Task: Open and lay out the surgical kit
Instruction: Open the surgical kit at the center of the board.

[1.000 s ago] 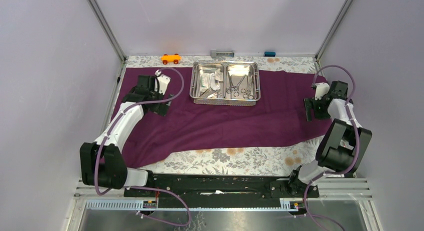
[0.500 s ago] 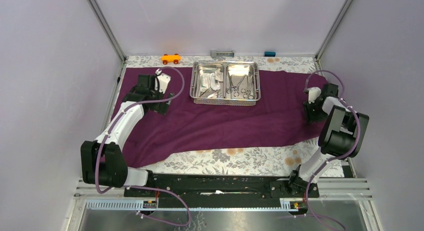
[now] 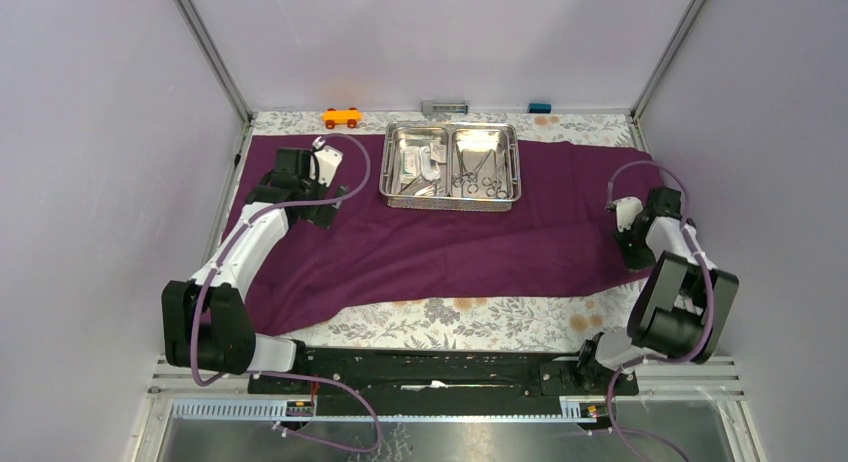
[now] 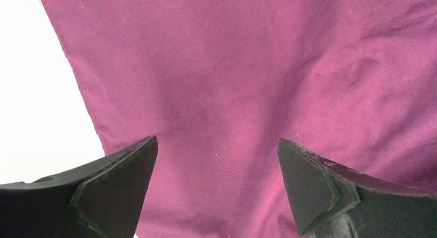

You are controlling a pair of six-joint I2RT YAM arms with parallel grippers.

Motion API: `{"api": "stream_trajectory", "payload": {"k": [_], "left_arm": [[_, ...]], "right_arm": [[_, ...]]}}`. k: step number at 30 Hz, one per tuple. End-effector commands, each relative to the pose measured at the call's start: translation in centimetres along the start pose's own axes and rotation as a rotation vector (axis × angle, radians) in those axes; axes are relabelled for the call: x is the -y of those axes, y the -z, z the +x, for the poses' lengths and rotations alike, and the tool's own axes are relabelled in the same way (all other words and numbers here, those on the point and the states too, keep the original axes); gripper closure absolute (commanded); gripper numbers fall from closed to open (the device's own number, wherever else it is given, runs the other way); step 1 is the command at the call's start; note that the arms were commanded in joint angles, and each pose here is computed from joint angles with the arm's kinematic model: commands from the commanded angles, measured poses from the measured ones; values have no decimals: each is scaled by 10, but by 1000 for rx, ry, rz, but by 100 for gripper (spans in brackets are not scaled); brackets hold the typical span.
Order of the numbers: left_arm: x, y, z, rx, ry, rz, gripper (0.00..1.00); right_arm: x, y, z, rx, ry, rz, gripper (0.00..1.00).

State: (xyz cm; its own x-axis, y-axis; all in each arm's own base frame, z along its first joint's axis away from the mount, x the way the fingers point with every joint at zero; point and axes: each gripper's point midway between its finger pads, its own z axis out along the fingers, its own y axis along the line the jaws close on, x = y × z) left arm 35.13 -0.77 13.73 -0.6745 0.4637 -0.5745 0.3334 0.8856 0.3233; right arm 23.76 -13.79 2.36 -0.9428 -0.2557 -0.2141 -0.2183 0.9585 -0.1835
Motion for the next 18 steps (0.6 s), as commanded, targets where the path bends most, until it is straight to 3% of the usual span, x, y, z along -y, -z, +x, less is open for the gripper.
{"api": "stream_trajectory", "payload": {"k": [1,5,10,18], "left_arm": [[-3,-3,-13,48,-5,-10,1],[3,-6,-16,68,0,15,1],[10,-12,-17,75,5,48,1],[12,-15,-16,87,-2,57,1]], "right_arm": [[14,30,6,29,-17,101,79],[31,32,9,84,-121,138,50],[41,18,7,156,-308,39,26],[49,-11,6,180,-463,-63,18]]}}
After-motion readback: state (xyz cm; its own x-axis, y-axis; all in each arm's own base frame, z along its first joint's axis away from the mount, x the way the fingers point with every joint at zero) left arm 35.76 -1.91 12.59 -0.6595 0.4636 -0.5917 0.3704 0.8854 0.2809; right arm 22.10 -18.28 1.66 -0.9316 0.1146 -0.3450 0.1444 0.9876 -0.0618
